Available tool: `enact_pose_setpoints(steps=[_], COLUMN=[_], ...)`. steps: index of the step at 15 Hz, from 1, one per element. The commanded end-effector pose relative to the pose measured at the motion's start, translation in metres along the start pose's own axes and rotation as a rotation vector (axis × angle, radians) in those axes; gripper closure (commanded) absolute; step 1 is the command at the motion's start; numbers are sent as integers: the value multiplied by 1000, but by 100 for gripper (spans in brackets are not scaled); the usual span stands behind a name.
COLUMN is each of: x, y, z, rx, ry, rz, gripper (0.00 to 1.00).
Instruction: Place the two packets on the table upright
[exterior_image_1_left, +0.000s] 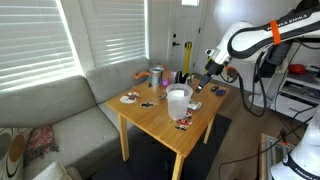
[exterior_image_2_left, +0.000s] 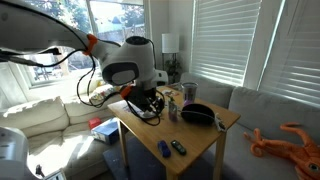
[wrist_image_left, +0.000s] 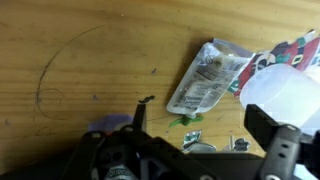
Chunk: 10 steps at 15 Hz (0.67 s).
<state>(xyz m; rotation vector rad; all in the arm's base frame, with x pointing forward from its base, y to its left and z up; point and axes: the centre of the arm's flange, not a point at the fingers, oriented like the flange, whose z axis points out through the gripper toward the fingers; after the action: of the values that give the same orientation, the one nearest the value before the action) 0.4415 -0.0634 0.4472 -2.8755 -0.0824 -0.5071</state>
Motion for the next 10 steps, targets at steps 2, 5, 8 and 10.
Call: enact_pose_setpoints(steps=[2,5,8,10], x=[-6,-5,-3,-1], y=[-7,-8,-12,-15], z=[30,43,56,63], rx=[-28,-19,2,17], ry=[73,95,97,94], rz=[80,110,130,143], gripper=[0,0,0,0])
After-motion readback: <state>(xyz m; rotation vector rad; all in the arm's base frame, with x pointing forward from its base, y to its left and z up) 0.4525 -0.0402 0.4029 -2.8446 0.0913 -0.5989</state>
